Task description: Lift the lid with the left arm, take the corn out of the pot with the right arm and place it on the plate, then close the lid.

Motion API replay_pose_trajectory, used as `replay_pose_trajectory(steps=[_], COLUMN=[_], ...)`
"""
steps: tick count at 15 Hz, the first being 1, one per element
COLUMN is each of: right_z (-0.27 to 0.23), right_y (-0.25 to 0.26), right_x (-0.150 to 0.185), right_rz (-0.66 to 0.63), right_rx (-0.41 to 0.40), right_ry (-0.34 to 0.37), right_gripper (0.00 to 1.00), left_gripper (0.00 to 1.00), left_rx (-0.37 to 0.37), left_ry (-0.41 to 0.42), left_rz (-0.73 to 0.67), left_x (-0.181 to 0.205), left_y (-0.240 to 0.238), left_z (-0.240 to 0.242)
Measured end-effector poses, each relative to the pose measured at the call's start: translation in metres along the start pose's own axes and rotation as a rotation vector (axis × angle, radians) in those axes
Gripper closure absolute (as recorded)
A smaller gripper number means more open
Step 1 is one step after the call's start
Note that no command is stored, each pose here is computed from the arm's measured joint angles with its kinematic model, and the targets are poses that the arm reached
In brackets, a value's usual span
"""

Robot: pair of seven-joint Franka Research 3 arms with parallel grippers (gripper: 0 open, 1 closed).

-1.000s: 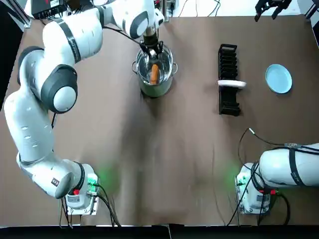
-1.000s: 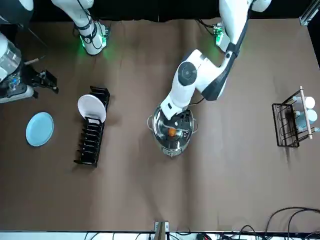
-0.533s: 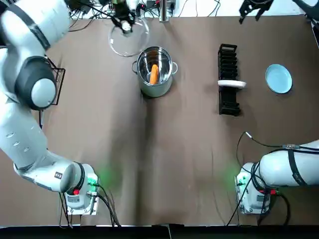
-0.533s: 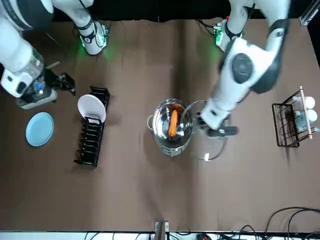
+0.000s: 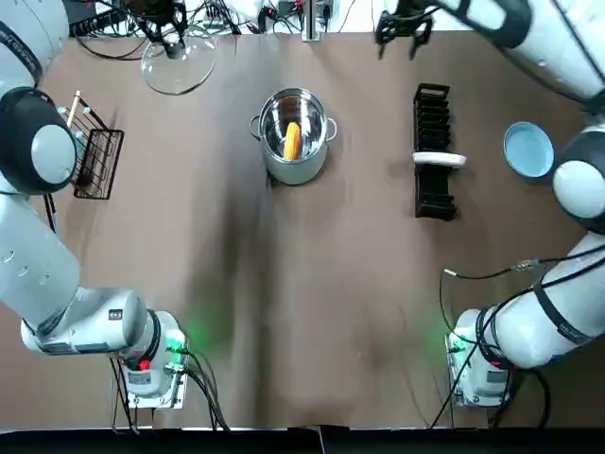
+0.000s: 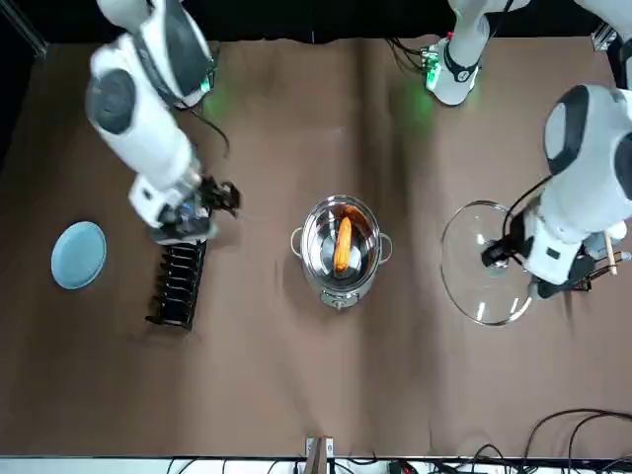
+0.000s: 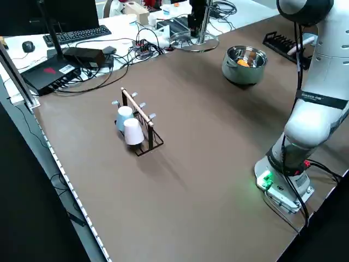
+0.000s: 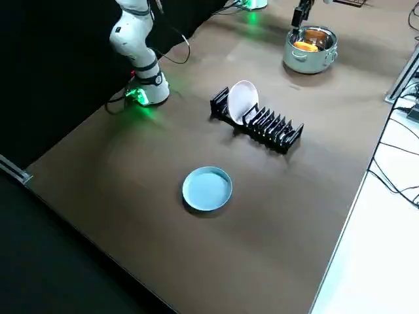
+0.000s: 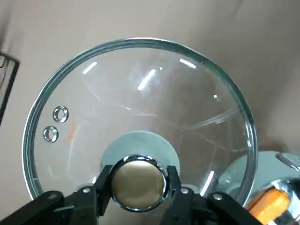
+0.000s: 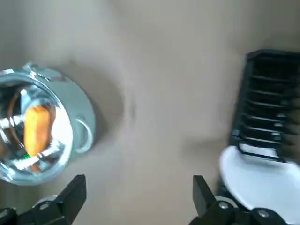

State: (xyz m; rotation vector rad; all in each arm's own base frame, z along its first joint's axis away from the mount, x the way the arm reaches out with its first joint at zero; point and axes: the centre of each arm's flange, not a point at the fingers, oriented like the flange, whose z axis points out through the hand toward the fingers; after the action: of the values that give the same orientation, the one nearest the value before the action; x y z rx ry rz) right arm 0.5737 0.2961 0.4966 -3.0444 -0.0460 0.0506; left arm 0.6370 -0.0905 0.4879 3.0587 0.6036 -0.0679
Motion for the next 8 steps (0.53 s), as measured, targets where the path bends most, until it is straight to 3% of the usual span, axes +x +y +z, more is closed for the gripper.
replay_pose_trajectory(steps=[8], right_z=[0.095], right_y=[-0.126], right_x=[-0.02], right_rz=[0.091], right_rx=[0.011], right_ry=[0.082], right_gripper=[0.0], left_gripper=[0.49], left_rx=[0.002], left_ry=[-0.02], left_rz=[-0.041], left_x=[0.017], left_y=[-0.02], left_z=[0.02])
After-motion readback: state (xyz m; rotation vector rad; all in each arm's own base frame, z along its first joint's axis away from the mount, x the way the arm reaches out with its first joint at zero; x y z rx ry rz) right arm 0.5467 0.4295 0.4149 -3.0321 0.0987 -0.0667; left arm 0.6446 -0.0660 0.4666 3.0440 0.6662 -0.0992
